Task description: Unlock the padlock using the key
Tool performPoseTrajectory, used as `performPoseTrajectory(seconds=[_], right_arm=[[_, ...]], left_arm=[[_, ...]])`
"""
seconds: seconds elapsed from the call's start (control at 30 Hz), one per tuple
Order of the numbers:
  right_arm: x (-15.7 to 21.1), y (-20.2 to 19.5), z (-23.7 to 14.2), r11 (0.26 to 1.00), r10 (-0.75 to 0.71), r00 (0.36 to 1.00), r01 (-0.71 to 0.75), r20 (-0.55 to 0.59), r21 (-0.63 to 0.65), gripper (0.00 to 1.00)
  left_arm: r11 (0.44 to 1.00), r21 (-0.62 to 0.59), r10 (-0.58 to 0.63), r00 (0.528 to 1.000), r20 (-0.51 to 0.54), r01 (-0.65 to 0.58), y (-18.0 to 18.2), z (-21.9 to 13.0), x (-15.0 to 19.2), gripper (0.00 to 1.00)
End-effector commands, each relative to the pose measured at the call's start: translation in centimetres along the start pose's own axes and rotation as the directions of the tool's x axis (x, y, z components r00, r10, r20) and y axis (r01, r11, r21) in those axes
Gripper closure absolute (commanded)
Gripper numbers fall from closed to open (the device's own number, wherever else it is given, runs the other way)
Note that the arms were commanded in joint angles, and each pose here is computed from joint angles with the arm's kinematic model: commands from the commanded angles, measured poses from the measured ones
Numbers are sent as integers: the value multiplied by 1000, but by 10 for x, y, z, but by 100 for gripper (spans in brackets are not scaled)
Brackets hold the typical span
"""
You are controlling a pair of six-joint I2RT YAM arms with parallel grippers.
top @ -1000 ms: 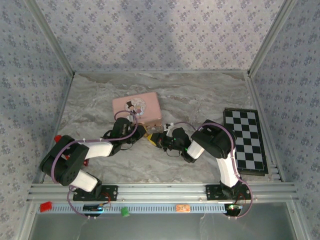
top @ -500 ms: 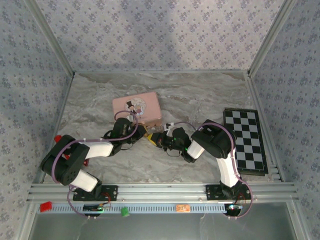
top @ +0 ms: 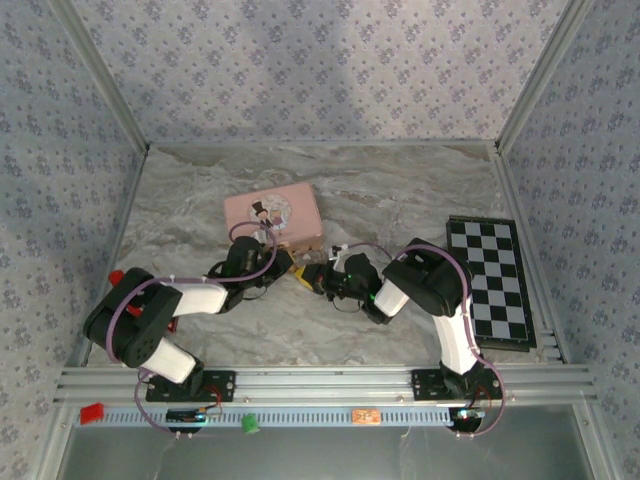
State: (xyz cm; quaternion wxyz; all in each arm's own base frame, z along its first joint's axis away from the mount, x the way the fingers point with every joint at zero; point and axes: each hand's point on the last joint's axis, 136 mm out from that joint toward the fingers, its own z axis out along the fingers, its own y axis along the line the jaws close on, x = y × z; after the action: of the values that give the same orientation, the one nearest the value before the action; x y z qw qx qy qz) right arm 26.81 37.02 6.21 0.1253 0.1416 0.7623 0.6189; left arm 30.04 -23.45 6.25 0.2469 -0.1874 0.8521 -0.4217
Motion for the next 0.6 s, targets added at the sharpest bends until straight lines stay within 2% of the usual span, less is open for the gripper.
performPoseTrajectory(seconds=[0.0, 0.17, 0.3, 0.4, 0.57], right_arm=[[1, 32, 9, 992, -77, 997, 75, -9, -105, 100], [1, 30, 6, 992, -76, 997, 75, -6, -98, 100], [1, 25, 2, 994, -74, 997, 73, -1, -85, 83], [2, 22, -1, 994, -78, 997, 77, 0, -76, 74], [4, 17, -7, 995, -80, 997, 80, 5, -59, 70]], left_arm=[[994, 76, -56, 974, -221, 75, -18, 2, 48, 93], [994, 64, -74, 978, -196, 89, -13, 1, 40, 93], [993, 62, -90, 980, -175, 102, -11, -1, 31, 94], [991, 69, -100, 981, -164, 112, -12, -2, 26, 94], [990, 76, -106, 983, -151, 118, -15, -5, 21, 94]])
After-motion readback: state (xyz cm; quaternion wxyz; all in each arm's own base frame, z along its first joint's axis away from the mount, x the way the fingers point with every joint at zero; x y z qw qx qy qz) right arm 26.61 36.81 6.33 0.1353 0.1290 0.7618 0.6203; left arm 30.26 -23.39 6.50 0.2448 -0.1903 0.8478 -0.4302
